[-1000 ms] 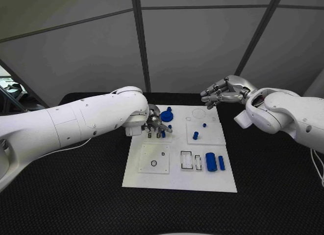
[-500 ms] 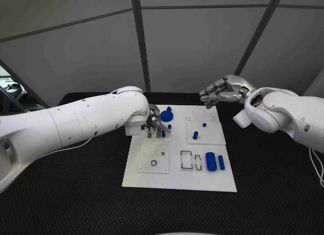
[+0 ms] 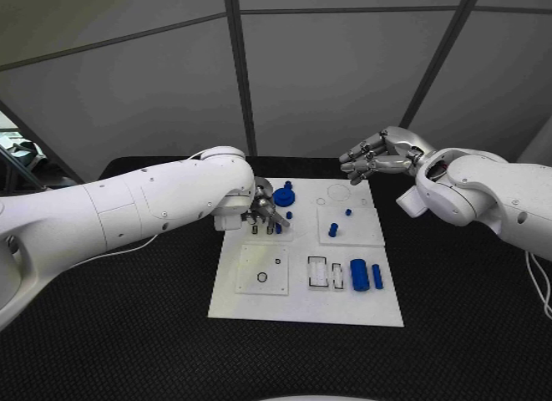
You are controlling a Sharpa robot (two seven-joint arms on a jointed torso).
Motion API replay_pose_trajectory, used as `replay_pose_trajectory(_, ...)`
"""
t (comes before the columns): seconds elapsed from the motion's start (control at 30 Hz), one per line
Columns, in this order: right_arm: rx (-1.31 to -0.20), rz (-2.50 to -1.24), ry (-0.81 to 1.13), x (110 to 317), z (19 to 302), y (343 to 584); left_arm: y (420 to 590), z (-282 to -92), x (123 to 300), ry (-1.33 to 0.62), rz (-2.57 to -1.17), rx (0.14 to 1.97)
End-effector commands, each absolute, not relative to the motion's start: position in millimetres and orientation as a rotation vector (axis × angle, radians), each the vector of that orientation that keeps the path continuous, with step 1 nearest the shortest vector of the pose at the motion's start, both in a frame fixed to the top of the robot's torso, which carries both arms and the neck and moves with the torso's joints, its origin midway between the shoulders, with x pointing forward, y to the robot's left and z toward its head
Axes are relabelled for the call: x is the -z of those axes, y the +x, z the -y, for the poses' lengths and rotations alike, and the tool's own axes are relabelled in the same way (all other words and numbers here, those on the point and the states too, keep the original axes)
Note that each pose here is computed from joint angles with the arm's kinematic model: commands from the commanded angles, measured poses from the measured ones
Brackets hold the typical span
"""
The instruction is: Assemble the parts on the task board
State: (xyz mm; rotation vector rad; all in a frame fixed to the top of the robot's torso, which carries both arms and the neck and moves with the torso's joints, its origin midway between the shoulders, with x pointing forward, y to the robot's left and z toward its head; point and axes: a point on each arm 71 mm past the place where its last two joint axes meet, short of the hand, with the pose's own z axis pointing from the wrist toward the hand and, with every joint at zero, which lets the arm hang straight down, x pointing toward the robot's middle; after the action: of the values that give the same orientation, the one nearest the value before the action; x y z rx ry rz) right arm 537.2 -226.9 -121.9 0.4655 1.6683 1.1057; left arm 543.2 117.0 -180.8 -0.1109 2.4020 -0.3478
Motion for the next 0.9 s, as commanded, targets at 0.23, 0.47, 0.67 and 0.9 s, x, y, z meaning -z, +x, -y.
replay_pose_trajectory(0.23, -1.117, -1.668, 0.455, 120, 225, 538, 542.7, -115.0, 180.9, -0.086, -2.409, 0.349)
replay_pose_trajectory(0.47, -1.114, -1.671, 0.455, 121, 226, 538, 542.6, -116.0, 180.9, -0.085, -2.409, 0.368)
replay_pose_trajectory(0.67, -1.112, -1.677, 0.455, 121, 226, 538, 541.2, -118.2, 181.5, -0.115, -2.427, 0.403)
replay_pose_trajectory(0.9, -1.106, -1.686, 0.451, 122, 227, 539, 537.2, -126.1, 182.1, -0.228, -2.452, 0.486)
